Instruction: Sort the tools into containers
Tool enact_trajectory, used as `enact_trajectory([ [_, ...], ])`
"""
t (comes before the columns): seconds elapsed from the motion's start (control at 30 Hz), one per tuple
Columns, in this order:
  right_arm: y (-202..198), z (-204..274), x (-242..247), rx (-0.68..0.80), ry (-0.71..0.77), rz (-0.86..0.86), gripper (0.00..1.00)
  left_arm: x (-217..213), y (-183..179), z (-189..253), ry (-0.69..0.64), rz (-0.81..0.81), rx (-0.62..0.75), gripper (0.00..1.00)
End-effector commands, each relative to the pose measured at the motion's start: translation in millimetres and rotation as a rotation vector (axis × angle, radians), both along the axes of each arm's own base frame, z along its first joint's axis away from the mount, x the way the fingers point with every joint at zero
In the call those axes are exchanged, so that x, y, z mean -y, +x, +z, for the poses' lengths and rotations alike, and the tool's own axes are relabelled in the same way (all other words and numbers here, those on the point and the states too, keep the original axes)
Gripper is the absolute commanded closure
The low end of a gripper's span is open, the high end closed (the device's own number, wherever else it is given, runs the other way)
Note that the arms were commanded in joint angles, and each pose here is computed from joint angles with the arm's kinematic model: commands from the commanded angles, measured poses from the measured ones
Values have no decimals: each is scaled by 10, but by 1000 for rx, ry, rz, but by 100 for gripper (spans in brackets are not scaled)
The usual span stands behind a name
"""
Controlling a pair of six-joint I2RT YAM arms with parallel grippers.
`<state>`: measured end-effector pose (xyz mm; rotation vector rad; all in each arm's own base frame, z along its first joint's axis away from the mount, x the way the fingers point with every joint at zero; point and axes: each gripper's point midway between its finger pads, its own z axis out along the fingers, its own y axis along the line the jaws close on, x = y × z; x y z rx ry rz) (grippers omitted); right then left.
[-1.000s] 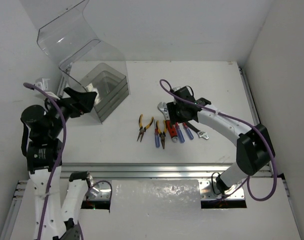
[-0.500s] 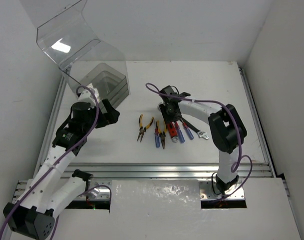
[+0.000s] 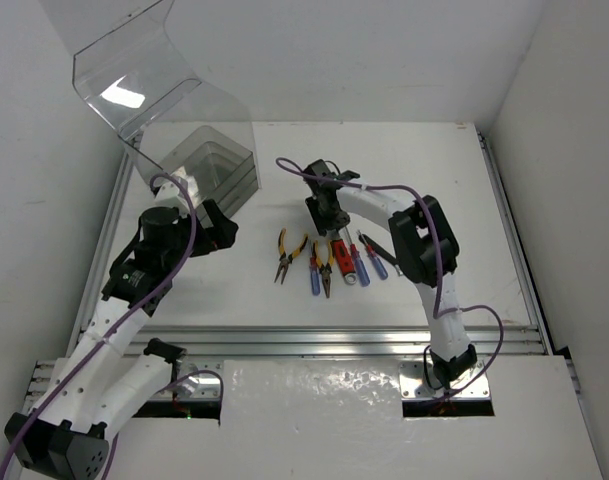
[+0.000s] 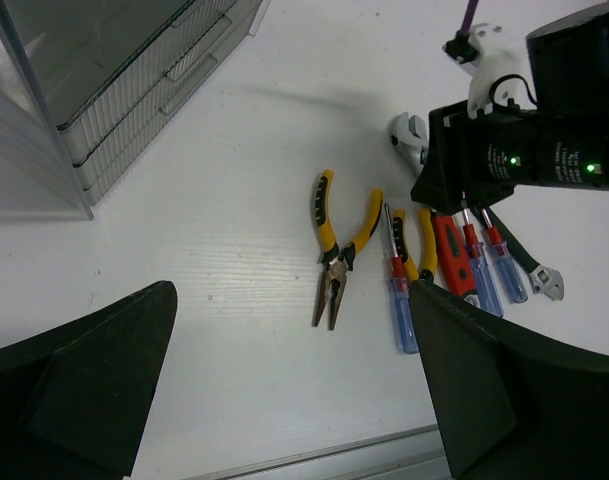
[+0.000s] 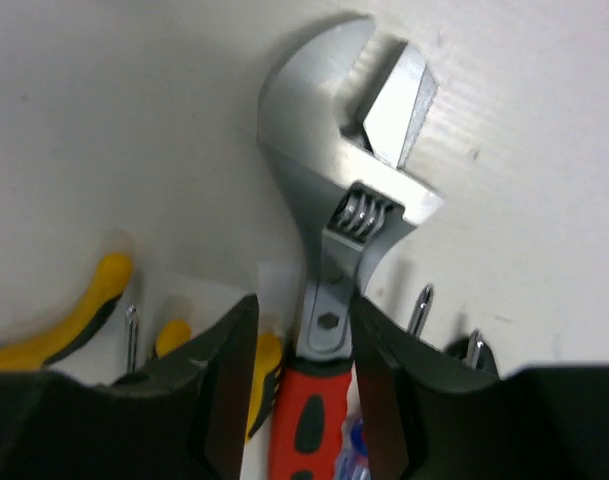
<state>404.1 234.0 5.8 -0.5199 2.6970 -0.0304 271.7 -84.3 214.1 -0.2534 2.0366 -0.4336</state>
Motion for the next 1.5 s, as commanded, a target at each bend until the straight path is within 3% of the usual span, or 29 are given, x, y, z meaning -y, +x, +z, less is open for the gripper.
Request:
enact_trajectory([
  [0.0, 30, -15, 28, -8, -38, 5, 57, 13, 42, 113, 4, -11, 53, 0],
  [0.6, -7, -87, 184, -44, 0, -26, 52, 99, 45, 57, -9, -53, 33, 0],
  [0.73, -74, -258, 157, -89, 4, -13, 61, 87, 39, 71, -11, -47, 40, 0],
  [0.77, -64, -276, 163, -88, 3, -15, 70, 93, 42, 66, -12, -47, 38, 0],
  [0.93, -16, -318, 148, -61, 2, -11, 85, 163, 75, 73, -38, -71, 33, 0],
  [1.03, 68, -220, 83, -9, 31, 2, 100, 334, 68, 27, -113, -131, 15, 0],
  [1.17, 213, 315, -45, 154, 135, 47, 100, 671, 157, -17, -238, -218, 20, 0],
  [1.27, 88, 387, 20, 206, 169, 51, 100, 946, 221, 19, -339, -252, 38, 0],
  [1.3, 140, 651, -37, 283, 217, 60, 100, 1014, 226, 0, -366, -264, 46, 0],
  [1.33, 114, 712, -40, 300, 235, 65, 100, 1122, 256, 130, -404, -298, 106, 0],
  [1.47, 4, 967, -14, 376, 293, 86, 100, 1293, 351, 73, -504, -303, 108, 0],
])
